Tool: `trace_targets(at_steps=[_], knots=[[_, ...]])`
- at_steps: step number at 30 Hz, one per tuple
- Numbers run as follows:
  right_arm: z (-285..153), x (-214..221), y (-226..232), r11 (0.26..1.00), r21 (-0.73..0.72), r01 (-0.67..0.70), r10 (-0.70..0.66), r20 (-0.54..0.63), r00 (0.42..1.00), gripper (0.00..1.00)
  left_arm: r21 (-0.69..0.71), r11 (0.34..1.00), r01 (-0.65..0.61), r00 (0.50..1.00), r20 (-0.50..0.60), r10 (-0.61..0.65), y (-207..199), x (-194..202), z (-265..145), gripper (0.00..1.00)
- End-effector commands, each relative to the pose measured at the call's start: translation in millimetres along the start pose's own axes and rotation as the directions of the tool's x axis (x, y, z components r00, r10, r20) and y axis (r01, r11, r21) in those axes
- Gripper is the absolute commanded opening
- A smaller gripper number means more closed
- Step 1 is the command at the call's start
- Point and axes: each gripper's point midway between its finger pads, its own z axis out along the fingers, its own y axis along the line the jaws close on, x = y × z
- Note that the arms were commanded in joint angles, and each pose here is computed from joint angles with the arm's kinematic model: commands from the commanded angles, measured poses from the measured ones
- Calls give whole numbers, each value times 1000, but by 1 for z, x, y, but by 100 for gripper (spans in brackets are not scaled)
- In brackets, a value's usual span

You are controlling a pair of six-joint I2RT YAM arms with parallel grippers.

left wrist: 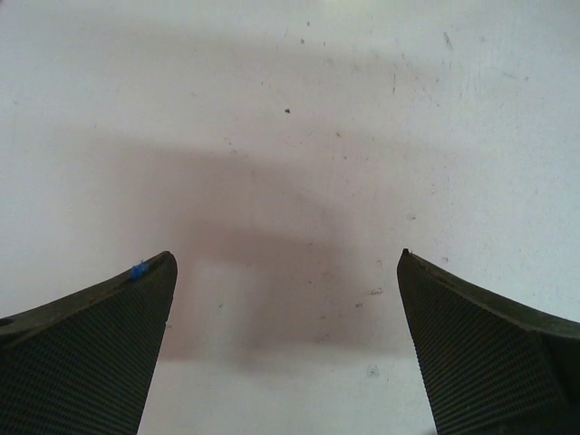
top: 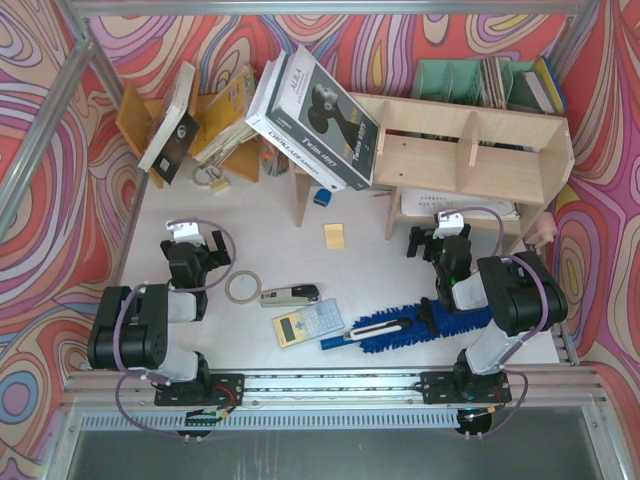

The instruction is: Dust the bookshelf with a duster

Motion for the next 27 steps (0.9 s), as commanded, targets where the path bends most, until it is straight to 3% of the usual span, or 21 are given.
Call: trace_targets(at_steps=[1, 9, 15, 19, 23, 27], knots=[[-9, -24, 3, 999, -25, 29, -26, 111, 993, 99, 2, 1000, 4, 992, 124, -4, 0, -29, -10, 98], [-21, -39, 24, 994, -49, 94, -89, 99, 991, 99, -74, 995, -63, 982, 171, 75, -6, -50, -35, 99], [-42, -33, 55, 990, -103, 99, -92, 66, 994, 99, -125, 992, -33, 972, 228, 61, -10, -72, -59, 98], [-56, -30, 73, 980, -120, 158, -155, 34, 987, 99, -72, 997, 36, 963, 268, -15, -20, -86, -76, 99], [-77, -35, 83, 968, -149, 203, -198, 47, 979, 99, 12, 981, 194, 933, 306, -188, -29, -100, -90, 99], [-100, -57, 88, 966, -209, 155, -137, 96, 986, 99, 82, 970, 230, 930, 273, -244, -41, -112, -101, 98]])
